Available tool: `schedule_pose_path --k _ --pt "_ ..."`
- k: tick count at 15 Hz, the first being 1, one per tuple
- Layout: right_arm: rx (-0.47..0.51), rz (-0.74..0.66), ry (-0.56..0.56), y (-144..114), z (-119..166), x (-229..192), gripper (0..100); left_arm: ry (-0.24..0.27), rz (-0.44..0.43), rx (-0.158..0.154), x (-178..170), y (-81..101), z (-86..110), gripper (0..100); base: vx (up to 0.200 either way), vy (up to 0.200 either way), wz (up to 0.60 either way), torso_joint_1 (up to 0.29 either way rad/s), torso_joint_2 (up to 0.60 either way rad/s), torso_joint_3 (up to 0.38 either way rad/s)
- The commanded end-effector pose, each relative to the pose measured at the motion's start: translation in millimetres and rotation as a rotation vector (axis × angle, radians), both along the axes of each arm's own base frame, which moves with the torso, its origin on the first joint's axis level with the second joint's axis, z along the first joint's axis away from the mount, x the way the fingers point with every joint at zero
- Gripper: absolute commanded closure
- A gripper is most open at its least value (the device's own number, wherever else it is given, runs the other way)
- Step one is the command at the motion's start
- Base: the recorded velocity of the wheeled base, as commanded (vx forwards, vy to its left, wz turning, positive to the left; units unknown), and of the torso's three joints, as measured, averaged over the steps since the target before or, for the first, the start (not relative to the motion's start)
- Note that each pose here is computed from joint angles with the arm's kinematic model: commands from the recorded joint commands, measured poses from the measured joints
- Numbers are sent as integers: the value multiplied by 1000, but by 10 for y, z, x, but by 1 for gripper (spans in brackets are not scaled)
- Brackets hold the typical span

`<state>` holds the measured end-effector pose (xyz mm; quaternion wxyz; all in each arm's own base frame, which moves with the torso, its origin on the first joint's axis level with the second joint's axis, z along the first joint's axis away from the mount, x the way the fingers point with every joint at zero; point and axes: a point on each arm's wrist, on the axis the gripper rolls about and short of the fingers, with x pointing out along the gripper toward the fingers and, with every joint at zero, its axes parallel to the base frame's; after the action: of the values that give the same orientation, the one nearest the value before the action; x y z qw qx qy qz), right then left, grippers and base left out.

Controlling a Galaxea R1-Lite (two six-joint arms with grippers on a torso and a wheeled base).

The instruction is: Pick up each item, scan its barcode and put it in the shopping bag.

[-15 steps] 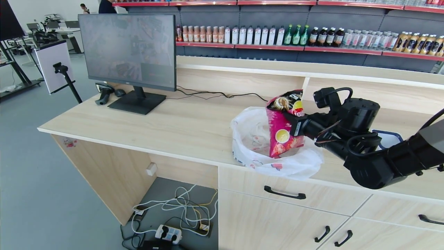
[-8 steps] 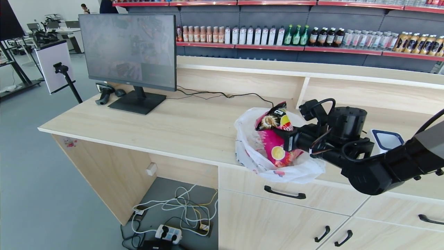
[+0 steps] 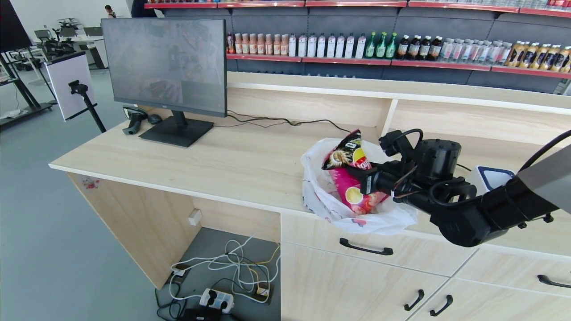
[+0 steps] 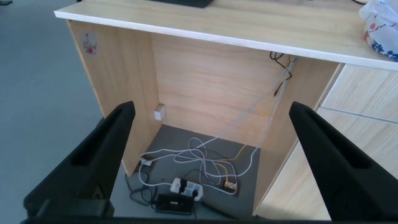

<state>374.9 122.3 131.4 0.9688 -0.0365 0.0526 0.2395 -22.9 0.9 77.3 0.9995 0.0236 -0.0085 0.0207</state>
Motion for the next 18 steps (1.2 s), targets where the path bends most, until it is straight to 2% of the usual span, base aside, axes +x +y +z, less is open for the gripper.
schedule_pose_path --k 1,4,7,9,12,15,16,18 --pt "11 -1 -17 -1 20 -2 0 0 0 0 0 0 1 0 0 0 0 0 0 0" --pt "77 -12 -47 -55 116 -132 0 -1 0 -5 0 0 1 0 0 0 0 0 0 0" --pt "86 -30 -31 -218 227 -460 0 1 0 -8 0 0 -1 0 0 0 0 0 0 0" --pt "105 -34 -89 -285 456 -618 0 1 0 -9 0 0 -1 0 0 0 0 0 0 0" --pt "116 -63 -97 -431 658 -1157 0 0 1 -26 0 0 -1 0 0 0 0 0 0 0" --pt "99 -134 -15 -642 438 -1797 0 0 0 -25 0 0 -1 0 0 0 0 0 0 0" --pt "87 -149 -9 -714 356 -2067 0 2 0 -23 0 0 -2 0 0 0 0 0 0 0" --pt "62 -188 -33 -808 280 -2353 0 0 0 -25 0 0 -1 0 0 0 0 0 0 0"
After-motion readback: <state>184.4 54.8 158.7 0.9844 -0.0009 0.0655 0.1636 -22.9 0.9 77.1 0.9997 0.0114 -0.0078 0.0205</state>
